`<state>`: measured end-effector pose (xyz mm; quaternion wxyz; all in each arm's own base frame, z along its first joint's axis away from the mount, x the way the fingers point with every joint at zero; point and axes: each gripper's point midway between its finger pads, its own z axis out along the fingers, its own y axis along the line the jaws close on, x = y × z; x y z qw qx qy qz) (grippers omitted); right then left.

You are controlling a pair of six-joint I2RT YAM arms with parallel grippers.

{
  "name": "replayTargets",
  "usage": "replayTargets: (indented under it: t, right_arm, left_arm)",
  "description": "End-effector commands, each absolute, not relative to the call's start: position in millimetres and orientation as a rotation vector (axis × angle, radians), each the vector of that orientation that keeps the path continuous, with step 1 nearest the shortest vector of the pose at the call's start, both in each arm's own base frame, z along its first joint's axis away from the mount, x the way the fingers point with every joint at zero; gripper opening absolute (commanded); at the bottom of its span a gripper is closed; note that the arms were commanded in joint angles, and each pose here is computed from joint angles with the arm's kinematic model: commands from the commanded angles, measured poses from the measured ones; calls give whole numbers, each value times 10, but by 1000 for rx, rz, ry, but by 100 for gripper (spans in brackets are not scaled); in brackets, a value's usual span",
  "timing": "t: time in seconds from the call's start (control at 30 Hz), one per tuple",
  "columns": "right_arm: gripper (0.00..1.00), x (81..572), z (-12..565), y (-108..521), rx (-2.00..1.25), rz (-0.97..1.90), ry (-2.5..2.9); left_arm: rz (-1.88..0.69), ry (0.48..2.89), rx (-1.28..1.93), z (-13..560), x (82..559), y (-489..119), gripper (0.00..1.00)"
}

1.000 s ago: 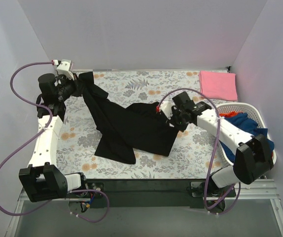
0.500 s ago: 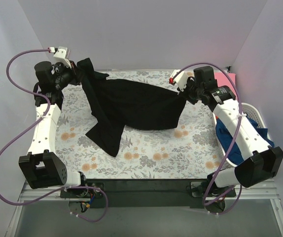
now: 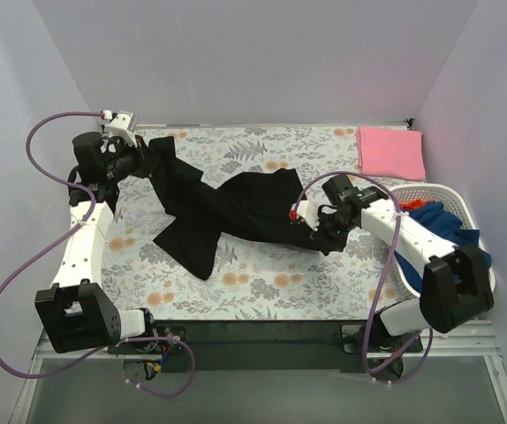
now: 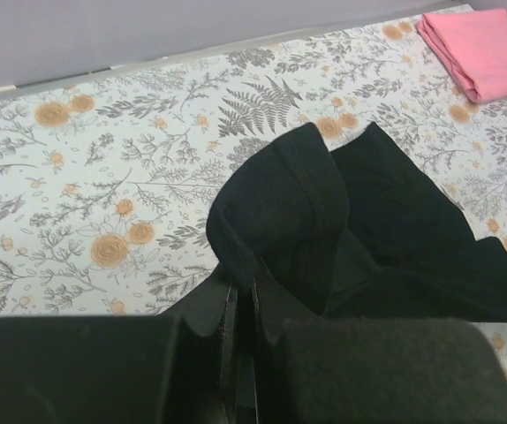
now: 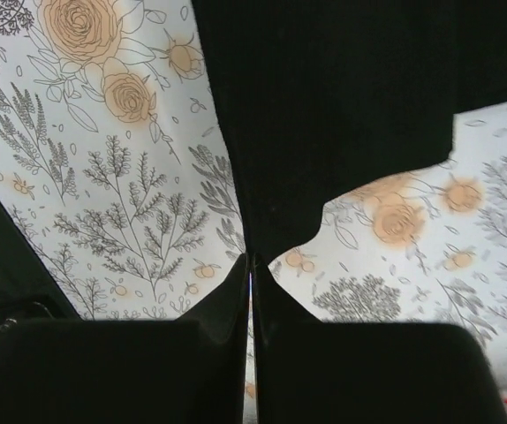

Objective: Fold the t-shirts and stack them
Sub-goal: Flatten the tshirt out

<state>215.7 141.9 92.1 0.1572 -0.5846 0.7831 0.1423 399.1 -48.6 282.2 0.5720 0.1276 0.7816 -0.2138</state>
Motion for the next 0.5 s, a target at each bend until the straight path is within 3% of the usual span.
replayTargets:
  t: [0.0, 0.23, 0.27, 0.37, 0.47]
  right_arm:
    - [1, 2122, 778, 1566, -1680, 551, 2279]
    - [4, 2181, 542, 1636, -1690, 608, 2341]
    - [16, 2176, 536, 1642, -1690, 615, 2342]
    - [41, 2157, 526, 1644, -1697, 618, 2338]
    - [59, 2160, 498, 1653, -1696, 596, 2339]
  left_arm:
    - [-544, 1833, 321, 2820, 3905, -546, 0]
    - [-596, 1864, 321, 2695, 3888, -596, 0]
    - [-595, 1866, 322, 2687, 3889, -591, 0]
    - [-594, 1868, 324, 2677, 3898, -589, 0]
    - [-597, 1867, 329, 2678, 3895, -598, 0]
